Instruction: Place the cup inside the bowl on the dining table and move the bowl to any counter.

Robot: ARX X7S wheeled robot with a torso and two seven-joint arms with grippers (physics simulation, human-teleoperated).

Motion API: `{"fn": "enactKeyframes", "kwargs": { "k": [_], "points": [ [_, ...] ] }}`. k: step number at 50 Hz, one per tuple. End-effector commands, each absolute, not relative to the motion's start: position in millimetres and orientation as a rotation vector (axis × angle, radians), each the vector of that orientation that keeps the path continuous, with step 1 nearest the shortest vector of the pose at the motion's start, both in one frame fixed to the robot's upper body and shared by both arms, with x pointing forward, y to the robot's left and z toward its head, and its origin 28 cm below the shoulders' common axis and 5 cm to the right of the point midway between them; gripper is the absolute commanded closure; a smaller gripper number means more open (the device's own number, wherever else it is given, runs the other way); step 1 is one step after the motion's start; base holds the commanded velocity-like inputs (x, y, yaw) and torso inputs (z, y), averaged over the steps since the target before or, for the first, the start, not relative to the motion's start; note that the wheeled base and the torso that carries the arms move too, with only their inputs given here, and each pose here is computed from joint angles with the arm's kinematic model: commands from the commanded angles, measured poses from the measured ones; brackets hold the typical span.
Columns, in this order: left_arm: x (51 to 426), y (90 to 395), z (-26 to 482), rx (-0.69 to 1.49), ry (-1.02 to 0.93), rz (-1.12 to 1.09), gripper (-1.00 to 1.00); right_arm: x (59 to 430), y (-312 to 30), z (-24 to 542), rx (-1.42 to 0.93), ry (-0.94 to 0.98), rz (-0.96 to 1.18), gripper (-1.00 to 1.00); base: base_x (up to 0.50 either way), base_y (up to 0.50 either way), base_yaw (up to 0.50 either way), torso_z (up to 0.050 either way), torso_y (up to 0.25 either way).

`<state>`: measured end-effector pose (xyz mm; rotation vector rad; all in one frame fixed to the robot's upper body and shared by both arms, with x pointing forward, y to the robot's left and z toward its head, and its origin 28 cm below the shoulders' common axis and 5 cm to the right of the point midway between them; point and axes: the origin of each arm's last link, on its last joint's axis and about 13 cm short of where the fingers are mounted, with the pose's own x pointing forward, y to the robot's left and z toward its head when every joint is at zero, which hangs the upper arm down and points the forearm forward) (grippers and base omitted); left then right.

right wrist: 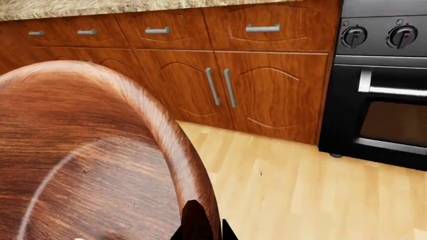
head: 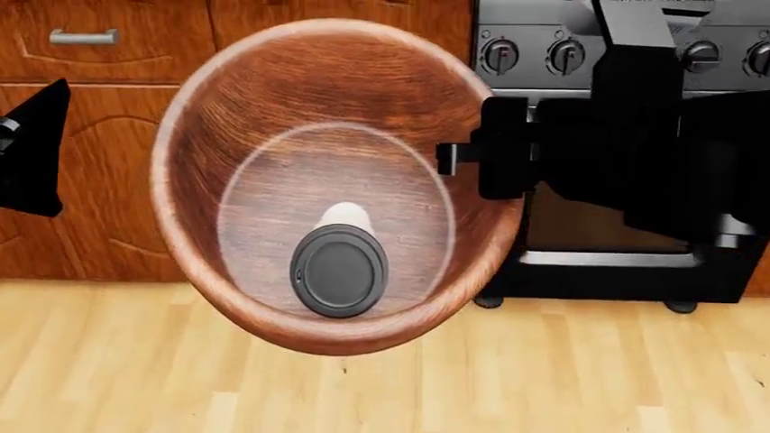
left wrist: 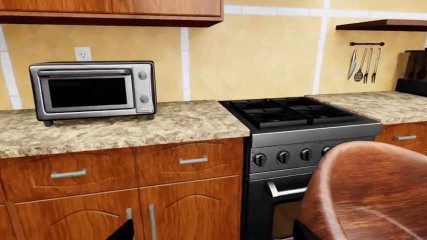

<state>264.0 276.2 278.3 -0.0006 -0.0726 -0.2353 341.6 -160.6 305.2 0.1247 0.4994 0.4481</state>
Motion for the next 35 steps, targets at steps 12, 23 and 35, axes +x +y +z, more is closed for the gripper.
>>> {"fn": "enactKeyframes", "kwargs": {
  "k": [12,23,35],
  "points": [
    [268.3,273.9,278.1,0.000,-0.070,-0.247,-1.00,339.8,-160.6,312.3,0.134,0.471,0.463,1.00,0.50,0.03,0.00,0.000,0.002],
    [270.2,271.8,277.9,0.001,-0.071,-0.251,-1.00,339.4,-161.4,312.2,0.139,0.467,0.459,1.00,0.50,0.03,0.00,0.000,0.002],
    [267.2,274.3,282.0,0.004,-0.078,-0.243,-1.00,337.1,-163.8,316.9,0.134,0.456,0.450,1.00,0.50,0.03,0.00,0.000,0.002]
  ]
}}
